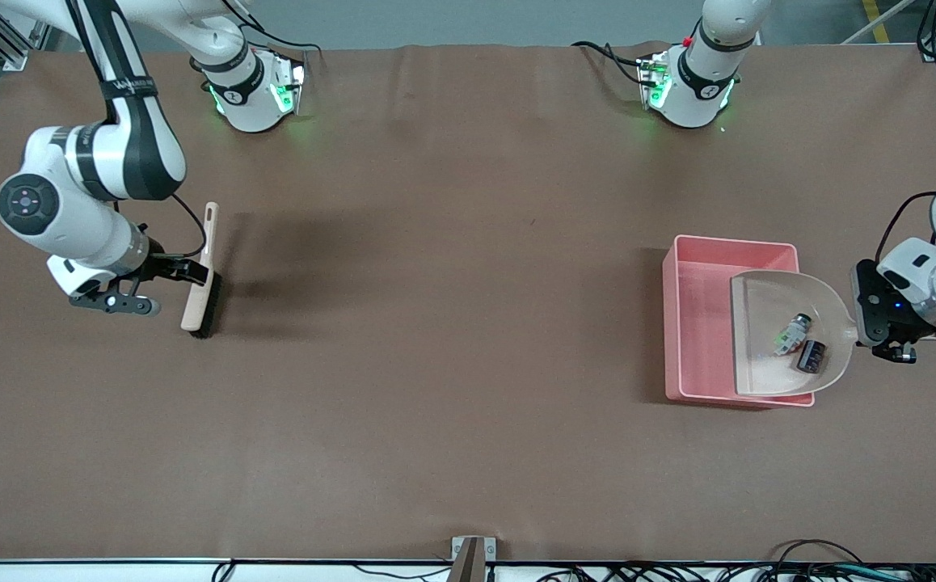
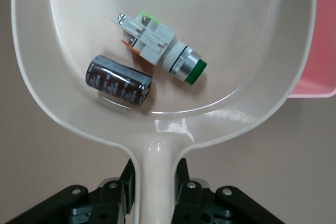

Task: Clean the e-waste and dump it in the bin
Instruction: 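Lower the brush onto the table with the right gripper and release it, then tilt the dustpan over the pink bin with the left gripper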

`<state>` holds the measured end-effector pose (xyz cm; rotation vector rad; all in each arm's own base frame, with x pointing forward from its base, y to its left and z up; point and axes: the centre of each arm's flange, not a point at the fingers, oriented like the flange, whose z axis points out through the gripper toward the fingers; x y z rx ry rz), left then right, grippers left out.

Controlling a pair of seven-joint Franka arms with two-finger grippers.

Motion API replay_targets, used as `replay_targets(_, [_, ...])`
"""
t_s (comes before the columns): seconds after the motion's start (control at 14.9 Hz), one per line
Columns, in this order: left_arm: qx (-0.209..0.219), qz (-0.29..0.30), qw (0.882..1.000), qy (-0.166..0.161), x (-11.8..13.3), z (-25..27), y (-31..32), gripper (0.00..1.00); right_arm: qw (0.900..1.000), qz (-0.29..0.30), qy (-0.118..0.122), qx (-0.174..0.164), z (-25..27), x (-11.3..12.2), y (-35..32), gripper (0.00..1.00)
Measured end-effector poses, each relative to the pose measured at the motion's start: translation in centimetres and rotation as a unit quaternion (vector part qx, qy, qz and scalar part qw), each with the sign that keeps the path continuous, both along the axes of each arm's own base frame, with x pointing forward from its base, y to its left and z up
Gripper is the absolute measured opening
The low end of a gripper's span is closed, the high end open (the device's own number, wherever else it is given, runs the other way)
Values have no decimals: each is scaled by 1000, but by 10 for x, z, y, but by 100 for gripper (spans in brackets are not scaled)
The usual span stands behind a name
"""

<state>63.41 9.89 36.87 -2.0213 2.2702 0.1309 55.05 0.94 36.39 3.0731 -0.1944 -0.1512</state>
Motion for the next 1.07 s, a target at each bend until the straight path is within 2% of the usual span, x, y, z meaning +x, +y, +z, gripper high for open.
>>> replay_targets(0.13, [8, 4, 1000, -3, -5, -5, -4, 33, 1000, -5, -11, 5, 31, 16, 0, 100])
replay_targets(0.4, [37, 5, 999, -18, -21, -3, -11, 33, 1000, -9, -16, 5, 108, 35, 0, 100])
replay_targets(0.54, [56, 7, 998, -20, -31, 1, -9, 33, 999, -16, -34, 4, 150, 42, -8, 100])
replay_targets(0.6, [65, 6, 998, -21, -34, 4, -9, 33, 999, -20, -41, 4, 168, 44, -13, 100])
replay_targets(0.8, [82, -1, 996, -23, -38, 9, -18, 33, 999, -23, -41, 4, 200, 43, -28, 100])
replay_targets(1.07, [96, -19, 995, -24, -37, 11, -39, 33, 999, -19, -39, 7, 211, 38, -67, 100])
